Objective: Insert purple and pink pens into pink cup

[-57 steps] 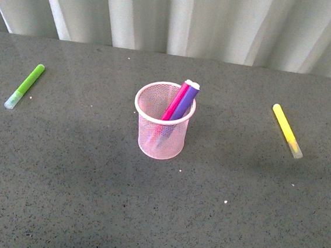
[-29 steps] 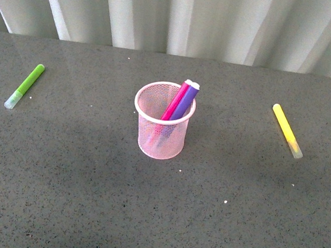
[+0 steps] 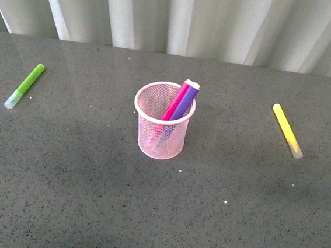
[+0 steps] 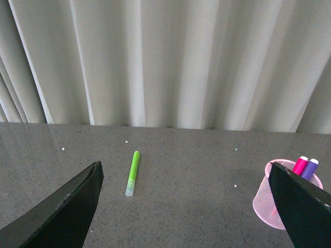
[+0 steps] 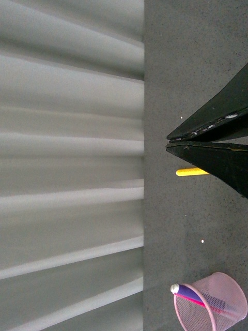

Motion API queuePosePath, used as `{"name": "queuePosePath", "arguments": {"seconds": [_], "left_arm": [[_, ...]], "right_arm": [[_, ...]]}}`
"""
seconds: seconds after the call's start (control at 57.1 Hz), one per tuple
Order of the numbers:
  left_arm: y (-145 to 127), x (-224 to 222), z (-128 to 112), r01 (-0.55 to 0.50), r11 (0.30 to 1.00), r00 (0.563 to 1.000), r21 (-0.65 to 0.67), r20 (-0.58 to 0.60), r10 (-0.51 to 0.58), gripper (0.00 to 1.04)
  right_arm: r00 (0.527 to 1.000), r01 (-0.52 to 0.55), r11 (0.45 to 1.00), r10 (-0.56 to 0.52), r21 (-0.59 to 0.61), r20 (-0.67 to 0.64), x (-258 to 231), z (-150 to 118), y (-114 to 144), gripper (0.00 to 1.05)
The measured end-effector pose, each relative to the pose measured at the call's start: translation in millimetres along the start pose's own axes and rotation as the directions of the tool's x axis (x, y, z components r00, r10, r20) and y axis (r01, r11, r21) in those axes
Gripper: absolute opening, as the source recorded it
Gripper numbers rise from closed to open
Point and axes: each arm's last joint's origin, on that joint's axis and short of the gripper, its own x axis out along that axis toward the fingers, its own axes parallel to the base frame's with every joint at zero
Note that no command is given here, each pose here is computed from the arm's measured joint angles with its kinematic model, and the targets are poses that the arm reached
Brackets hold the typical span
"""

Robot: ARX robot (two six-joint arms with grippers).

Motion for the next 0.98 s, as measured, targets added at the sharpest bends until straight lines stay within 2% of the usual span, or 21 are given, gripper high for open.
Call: {"name": "queuePosePath", "arguments": {"seconds": [0.035,0.228,0.35,0.403,0.508,0.981], "left_arm": [[0.0,0.0,0.0,0.000,1.000,1.000,0.000,0.000,0.000,0.98],[0.0,0.0,0.0,0.000,1.000,1.000,0.000,0.000,0.000,0.98],[0.0,0.0,0.0,0.000,1.000,1.000,0.000,0.000,0.000,0.98],[0.0,0.0,0.0,0.000,1.000,1.000,0.000,0.000,0.000,0.98],[0.0,0.0,0.0,0.000,1.000,1.000,0.000,0.000,0.000,0.98],[0.0,0.0,0.0,0.000,1.000,1.000,0.000,0.000,0.000,0.98]], "right_arm": [[1.000,0.000,1.000,0.000,0.000,0.000,0.0,0.0,0.0,0.08],[1.000,0.000,1.000,0.000,0.000,0.000,0.0,0.0,0.0,0.47],[1.000,0.000,1.000,0.000,0.000,0.000,0.0,0.0,0.0,0.66],[1.000,0.000,1.000,0.000,0.000,0.000,0.0,0.0,0.0,0.80],[1.000,0.000,1.000,0.000,0.001,0.000,0.0,0.0,0.0,0.99],[1.000,0.000,1.000,0.000,0.001,0.000,0.0,0.0,0.0,0.98]]}}
